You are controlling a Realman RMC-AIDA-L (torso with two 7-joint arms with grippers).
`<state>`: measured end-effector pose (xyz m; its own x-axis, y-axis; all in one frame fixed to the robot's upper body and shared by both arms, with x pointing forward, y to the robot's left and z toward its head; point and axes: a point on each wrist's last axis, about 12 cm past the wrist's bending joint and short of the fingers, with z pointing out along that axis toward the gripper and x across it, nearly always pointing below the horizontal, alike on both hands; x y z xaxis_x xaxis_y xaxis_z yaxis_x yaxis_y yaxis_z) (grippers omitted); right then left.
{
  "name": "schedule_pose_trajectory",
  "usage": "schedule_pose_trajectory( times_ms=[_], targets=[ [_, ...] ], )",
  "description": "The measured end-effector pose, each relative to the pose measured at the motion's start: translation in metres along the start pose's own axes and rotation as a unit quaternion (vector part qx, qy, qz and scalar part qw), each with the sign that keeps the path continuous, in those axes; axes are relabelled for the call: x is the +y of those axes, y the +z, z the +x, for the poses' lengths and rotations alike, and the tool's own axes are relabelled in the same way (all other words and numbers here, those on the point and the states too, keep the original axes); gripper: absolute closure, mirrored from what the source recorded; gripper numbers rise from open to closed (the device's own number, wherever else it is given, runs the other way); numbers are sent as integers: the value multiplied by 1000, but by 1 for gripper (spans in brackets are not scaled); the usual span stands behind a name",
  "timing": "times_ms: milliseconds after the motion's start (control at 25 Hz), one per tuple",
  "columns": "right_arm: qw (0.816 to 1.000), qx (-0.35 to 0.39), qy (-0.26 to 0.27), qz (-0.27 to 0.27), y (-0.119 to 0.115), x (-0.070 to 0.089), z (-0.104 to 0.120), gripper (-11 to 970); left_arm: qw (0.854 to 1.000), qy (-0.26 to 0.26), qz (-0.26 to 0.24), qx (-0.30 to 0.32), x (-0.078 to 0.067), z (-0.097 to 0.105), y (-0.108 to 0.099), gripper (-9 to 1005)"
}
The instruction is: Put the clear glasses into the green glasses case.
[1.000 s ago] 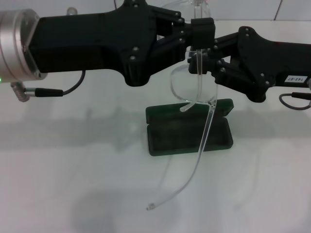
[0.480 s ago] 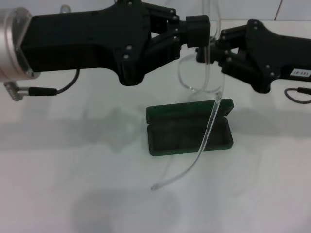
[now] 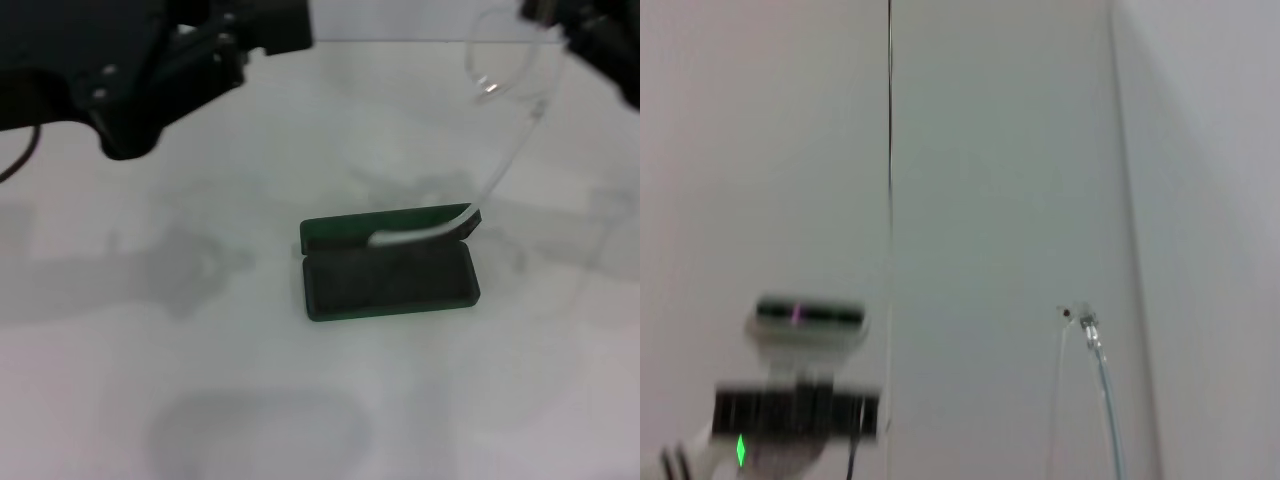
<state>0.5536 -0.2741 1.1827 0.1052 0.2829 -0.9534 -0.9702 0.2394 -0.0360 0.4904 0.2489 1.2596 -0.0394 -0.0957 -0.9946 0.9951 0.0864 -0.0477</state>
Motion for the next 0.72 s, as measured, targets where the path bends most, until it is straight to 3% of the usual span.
schedule_pose_trajectory(
  times_ms=[360,720],
  targets=[
    [992,-124,-14,24,-34,12,-22,876,1000,-16,0,-9,0,12,-12,958],
    [978,-203,-25,44,-36,16,-24,876,997,-46,65,0,6,23,12,958]
  ],
)
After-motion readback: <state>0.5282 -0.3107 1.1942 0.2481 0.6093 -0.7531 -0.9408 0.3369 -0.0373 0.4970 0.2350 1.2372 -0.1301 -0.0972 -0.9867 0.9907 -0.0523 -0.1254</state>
